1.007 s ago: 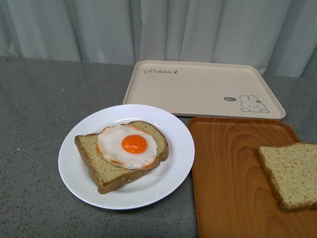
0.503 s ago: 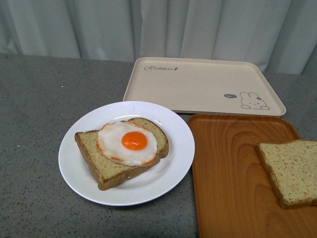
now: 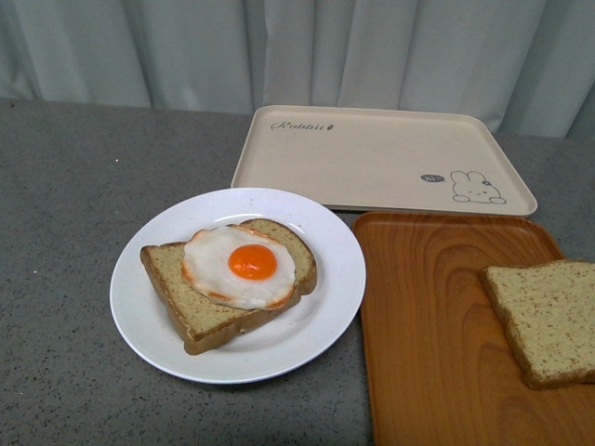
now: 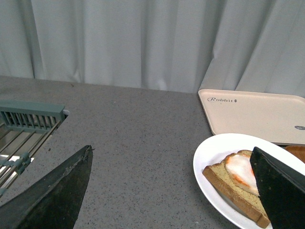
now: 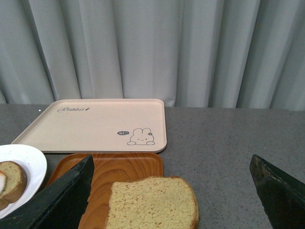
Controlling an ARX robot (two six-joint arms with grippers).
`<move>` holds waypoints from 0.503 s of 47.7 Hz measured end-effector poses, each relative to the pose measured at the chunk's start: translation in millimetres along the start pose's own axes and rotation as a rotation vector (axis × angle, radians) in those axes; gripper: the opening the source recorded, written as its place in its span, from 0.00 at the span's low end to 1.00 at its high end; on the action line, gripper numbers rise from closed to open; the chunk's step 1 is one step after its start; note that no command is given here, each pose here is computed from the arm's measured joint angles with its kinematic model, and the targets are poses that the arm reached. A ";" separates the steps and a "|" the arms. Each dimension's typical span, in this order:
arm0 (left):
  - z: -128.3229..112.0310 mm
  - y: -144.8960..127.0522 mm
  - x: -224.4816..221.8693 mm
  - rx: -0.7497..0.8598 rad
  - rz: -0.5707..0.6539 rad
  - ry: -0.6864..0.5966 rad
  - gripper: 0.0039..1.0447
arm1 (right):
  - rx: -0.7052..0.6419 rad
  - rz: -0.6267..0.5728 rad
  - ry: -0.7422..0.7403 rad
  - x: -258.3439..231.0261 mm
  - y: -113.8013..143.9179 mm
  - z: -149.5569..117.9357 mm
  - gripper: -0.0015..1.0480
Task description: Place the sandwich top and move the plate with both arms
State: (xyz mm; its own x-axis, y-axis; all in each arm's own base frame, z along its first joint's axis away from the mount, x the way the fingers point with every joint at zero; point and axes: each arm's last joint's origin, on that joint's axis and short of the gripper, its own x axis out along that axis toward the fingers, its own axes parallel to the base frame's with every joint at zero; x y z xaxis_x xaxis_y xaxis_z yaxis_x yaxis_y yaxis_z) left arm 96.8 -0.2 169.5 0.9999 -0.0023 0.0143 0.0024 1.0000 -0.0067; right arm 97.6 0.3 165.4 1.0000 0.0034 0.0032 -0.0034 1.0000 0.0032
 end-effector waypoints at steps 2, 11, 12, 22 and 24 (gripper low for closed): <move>0.0 0.0 0.0 0.000 0.000 0.000 0.94 | 0.000 0.000 0.000 0.0 0.0 0.0 0.91; 0.0 0.0 0.0 0.000 0.000 0.000 0.94 | 0.000 0.000 0.000 0.0 0.0 0.0 0.91; 0.0 0.0 0.0 0.000 0.000 0.000 0.94 | 0.000 0.000 0.000 0.0 0.0 0.0 0.91; 0.0 0.0 0.0 0.000 0.000 0.000 0.94 | 0.000 0.000 0.000 0.0 0.0 0.0 0.91; 0.0 0.0 0.0 0.000 0.000 0.000 0.94 | 0.000 0.000 0.000 0.0 0.0 0.0 0.91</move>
State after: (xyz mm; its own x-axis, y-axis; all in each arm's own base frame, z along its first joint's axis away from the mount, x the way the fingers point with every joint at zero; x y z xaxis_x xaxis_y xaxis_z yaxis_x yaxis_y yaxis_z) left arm 96.8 -0.2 169.5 0.9999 -0.0023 0.0143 0.0024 1.0000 -0.0067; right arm 97.6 0.3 165.4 1.0000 0.0034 0.0032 -0.0034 1.0000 0.0029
